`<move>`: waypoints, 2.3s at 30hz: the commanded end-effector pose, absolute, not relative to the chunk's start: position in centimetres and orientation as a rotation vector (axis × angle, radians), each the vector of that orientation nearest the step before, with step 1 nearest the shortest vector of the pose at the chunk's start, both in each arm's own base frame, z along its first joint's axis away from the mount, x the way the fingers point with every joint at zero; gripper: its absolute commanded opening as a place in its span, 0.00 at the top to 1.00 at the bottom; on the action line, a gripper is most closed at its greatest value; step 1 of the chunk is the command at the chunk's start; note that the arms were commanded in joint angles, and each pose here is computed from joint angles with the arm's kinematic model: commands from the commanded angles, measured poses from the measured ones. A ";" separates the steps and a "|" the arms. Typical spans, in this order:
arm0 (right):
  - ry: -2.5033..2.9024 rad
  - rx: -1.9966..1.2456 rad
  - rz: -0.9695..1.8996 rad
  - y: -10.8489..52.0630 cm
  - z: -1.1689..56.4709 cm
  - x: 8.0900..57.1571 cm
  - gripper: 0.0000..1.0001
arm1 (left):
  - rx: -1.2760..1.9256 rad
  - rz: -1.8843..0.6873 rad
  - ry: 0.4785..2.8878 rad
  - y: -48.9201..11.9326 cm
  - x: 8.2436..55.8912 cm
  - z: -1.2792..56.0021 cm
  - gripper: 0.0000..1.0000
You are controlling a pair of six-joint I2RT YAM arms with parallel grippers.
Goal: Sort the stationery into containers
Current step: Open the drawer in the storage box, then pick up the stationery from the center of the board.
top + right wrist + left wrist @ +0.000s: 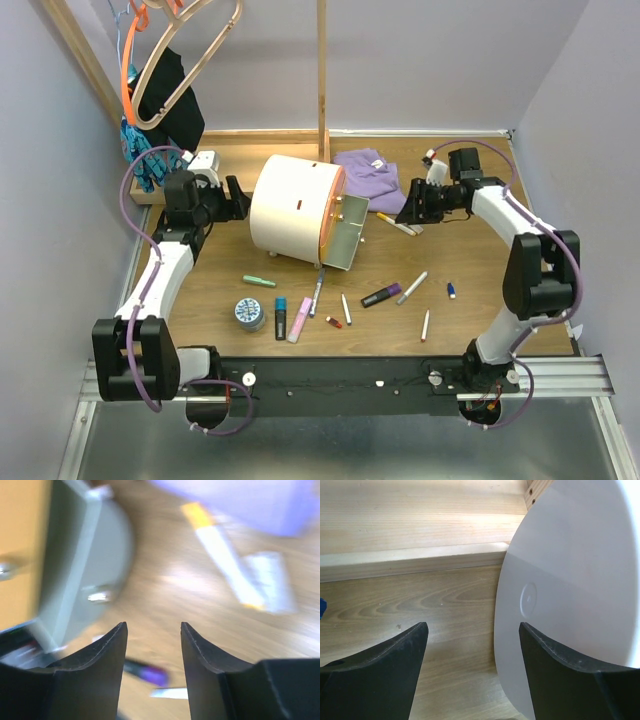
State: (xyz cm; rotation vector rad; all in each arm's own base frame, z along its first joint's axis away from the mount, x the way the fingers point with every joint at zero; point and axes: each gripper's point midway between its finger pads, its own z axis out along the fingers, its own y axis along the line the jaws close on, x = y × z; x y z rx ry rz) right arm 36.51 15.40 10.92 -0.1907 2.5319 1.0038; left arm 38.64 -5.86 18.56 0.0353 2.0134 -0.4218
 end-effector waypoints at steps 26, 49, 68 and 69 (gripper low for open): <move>2.577 -0.540 0.229 6.5 5.3 42.6 0.54 | 0.084 -0.391 1.982 -5.8 36.7 18.2 0.14; 2.658 -0.585 0.164 7.7 1.5 42.8 0.53 | 0.088 -0.388 1.986 -5.8 37.6 18.2 0.13; 2.394 -0.598 0.676 14.3 15.3 39.6 0.88 | 0.081 -0.413 1.953 -6.1 37.5 18.8 0.13; 2.361 -0.593 0.757 15.3 16.4 39.1 0.88 | 0.080 -0.418 1.953 -6.2 37.4 18.8 0.13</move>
